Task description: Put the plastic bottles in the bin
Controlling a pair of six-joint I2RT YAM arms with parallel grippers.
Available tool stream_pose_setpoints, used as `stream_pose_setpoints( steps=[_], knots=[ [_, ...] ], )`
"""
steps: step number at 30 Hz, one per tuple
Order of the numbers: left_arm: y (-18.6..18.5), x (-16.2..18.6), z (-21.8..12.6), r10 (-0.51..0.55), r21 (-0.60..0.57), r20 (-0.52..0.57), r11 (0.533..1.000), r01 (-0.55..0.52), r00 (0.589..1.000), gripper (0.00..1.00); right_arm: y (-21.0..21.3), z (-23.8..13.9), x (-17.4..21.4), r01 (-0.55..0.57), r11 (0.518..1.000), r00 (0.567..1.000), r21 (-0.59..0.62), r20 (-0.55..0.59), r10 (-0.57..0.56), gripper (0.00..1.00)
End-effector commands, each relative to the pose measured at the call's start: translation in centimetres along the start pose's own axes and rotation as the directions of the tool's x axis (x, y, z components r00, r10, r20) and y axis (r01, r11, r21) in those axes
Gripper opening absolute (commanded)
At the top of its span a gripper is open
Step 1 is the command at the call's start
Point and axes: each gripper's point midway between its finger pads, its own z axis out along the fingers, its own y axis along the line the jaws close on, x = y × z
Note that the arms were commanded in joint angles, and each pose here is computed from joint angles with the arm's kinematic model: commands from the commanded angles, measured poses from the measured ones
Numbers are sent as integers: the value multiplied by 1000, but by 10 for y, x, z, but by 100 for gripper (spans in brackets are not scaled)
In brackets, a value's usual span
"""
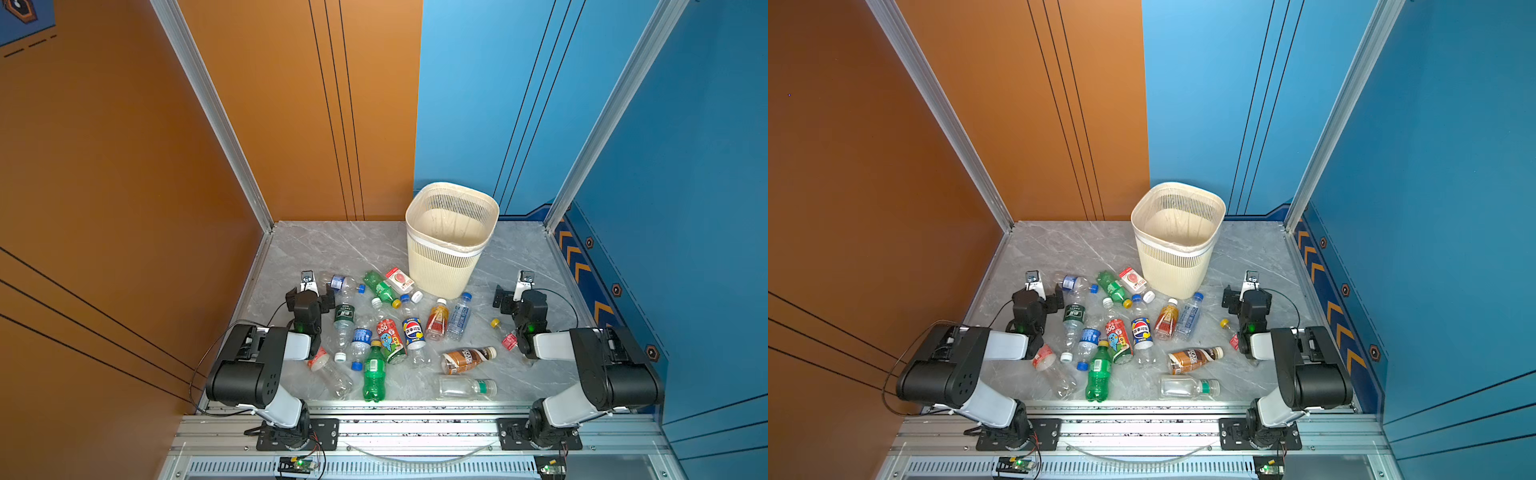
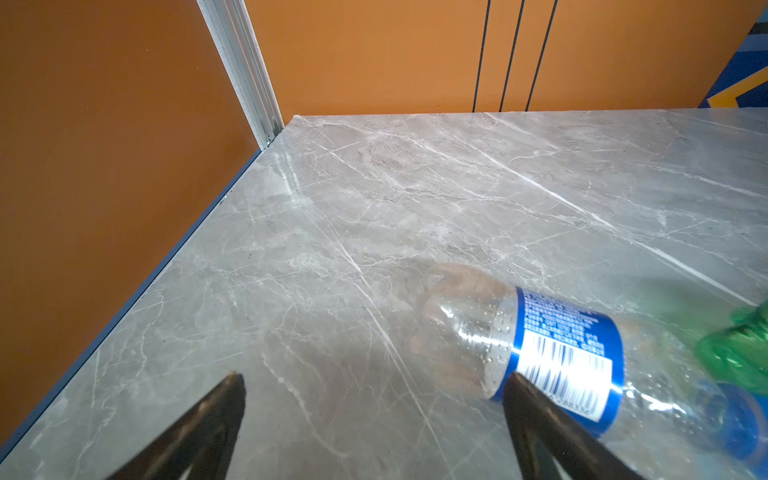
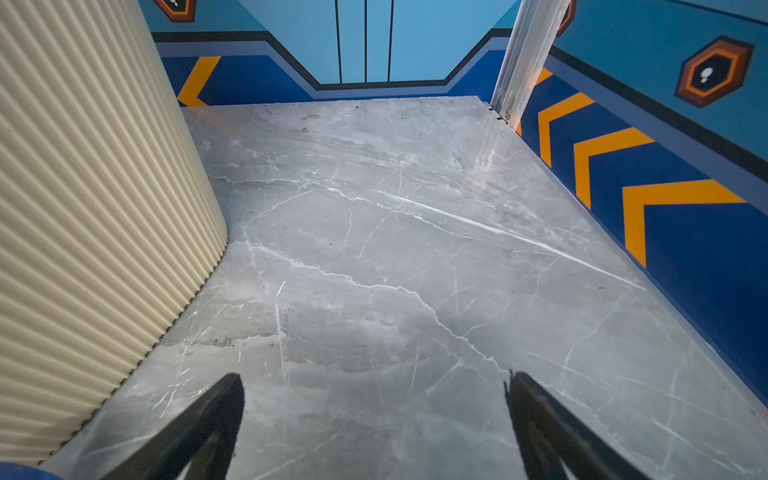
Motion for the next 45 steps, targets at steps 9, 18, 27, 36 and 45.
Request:
stream_pose_setpoints(
  steps=[9, 18, 27, 36, 45],
  knots=[
    [3, 2, 0, 7, -9, -2, 1000, -7, 1000, 98, -2, 1, -9, -13, 1000, 1000, 15, 12, 12, 99],
    [3, 2, 0, 6, -9, -2, 1000, -6, 1000, 98, -3, 1, -8, -13, 1000, 1000, 16, 11, 13, 100],
    [3, 2, 1, -1, 0, -4, 1000, 1, 1000, 97, -3, 1, -8, -13, 1000, 1000, 16, 10, 13, 99],
    [4, 2, 2, -7, 9, -7, 1000, 7, 1000, 98, -2, 1, -8, -13, 1000, 1000, 15, 11, 13, 100],
    [3, 2, 1, -8, 11, -7, 1000, 8, 1000, 98, -2, 1, -8, -13, 1000, 1000, 15, 11, 13, 99]
  ],
)
